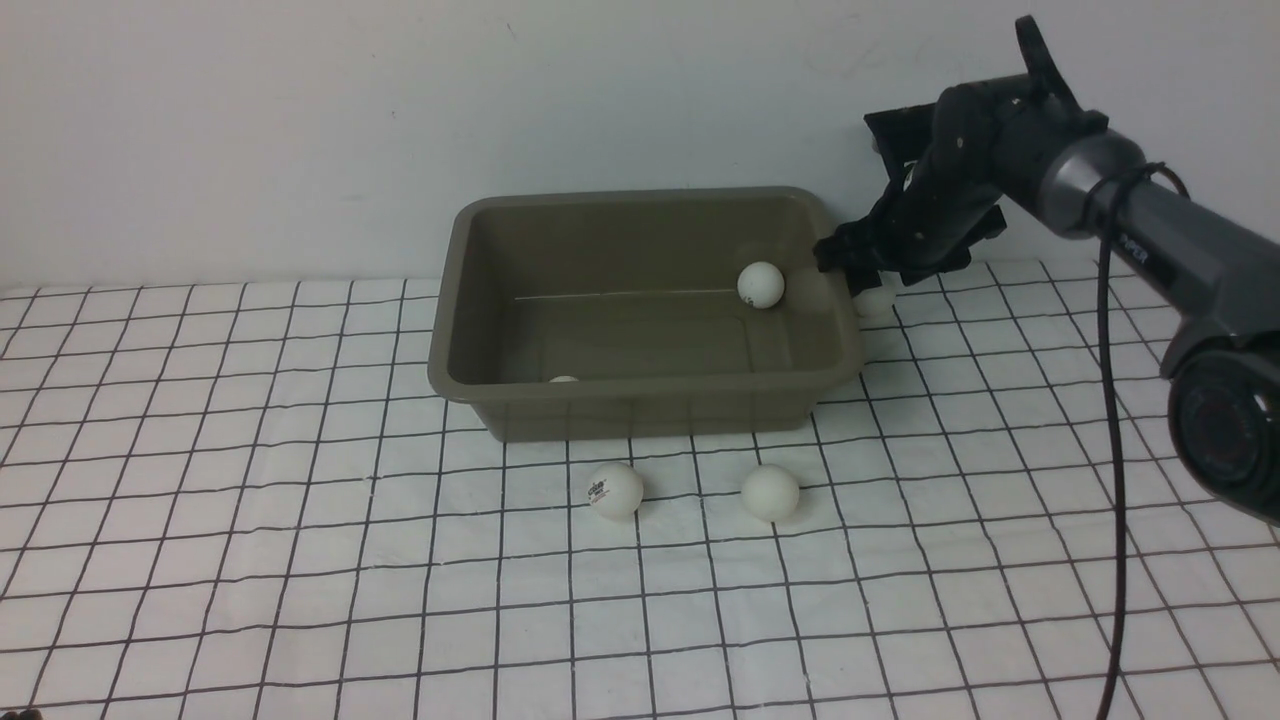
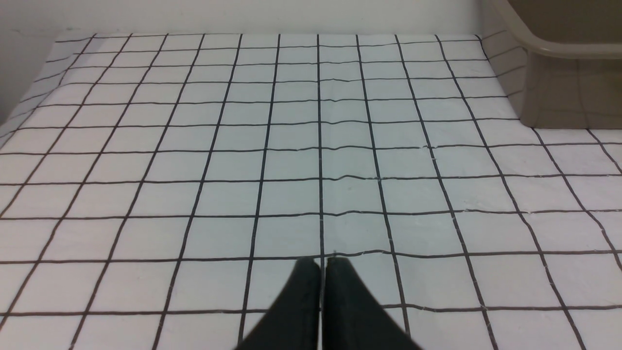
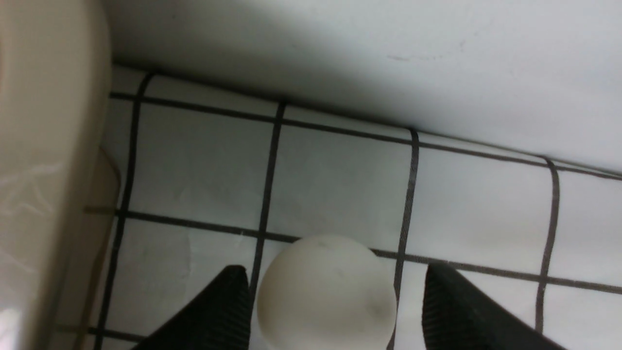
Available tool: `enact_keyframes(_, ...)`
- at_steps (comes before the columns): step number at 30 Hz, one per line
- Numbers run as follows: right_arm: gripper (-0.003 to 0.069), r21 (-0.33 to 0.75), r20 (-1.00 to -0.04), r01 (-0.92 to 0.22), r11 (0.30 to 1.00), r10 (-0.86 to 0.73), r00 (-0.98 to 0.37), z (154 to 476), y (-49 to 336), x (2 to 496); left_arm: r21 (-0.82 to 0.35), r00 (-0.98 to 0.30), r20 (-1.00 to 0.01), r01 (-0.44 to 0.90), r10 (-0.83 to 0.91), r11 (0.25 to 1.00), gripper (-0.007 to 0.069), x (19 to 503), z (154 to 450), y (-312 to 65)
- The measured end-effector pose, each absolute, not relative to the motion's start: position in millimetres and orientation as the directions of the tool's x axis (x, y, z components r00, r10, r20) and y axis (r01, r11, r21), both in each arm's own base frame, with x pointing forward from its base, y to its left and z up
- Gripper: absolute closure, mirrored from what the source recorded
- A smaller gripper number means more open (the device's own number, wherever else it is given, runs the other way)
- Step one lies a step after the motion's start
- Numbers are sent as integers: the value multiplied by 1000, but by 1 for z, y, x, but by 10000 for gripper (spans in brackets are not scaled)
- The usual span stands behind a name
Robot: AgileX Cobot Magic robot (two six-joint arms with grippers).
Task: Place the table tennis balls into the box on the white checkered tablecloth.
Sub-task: 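Reach for and grasp a ping pong ball on the table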
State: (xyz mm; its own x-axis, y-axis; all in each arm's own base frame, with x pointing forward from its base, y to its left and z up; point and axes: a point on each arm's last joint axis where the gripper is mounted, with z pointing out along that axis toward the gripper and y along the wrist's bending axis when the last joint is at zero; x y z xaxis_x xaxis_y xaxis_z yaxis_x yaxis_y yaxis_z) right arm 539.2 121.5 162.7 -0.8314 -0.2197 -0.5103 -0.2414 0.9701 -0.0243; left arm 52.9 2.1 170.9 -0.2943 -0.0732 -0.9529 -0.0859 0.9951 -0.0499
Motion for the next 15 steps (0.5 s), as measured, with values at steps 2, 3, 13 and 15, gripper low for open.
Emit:
enact_keyframes(2,218,-20,-512,-241,970,-217,-831,162,122,540,-50,-294,-953,-86,-73,995,629,53,171,2)
enact_keyframes(3,218,-10,-517,-240,971,-210,-830,160,123,541,-50,-294,-953,-86,-73,995,629,53,171,2)
enact_keyframes(13,218,6,-534,-235,972,-195,-823,157,124,543,-50,-294,-953,-86,-73,995,629,53,171,2)
enact_keyframes(15,218,9,-536,-234,972,-193,-822,156,124,544,-50,-294,-953,-86,-73,995,629,53,171,2)
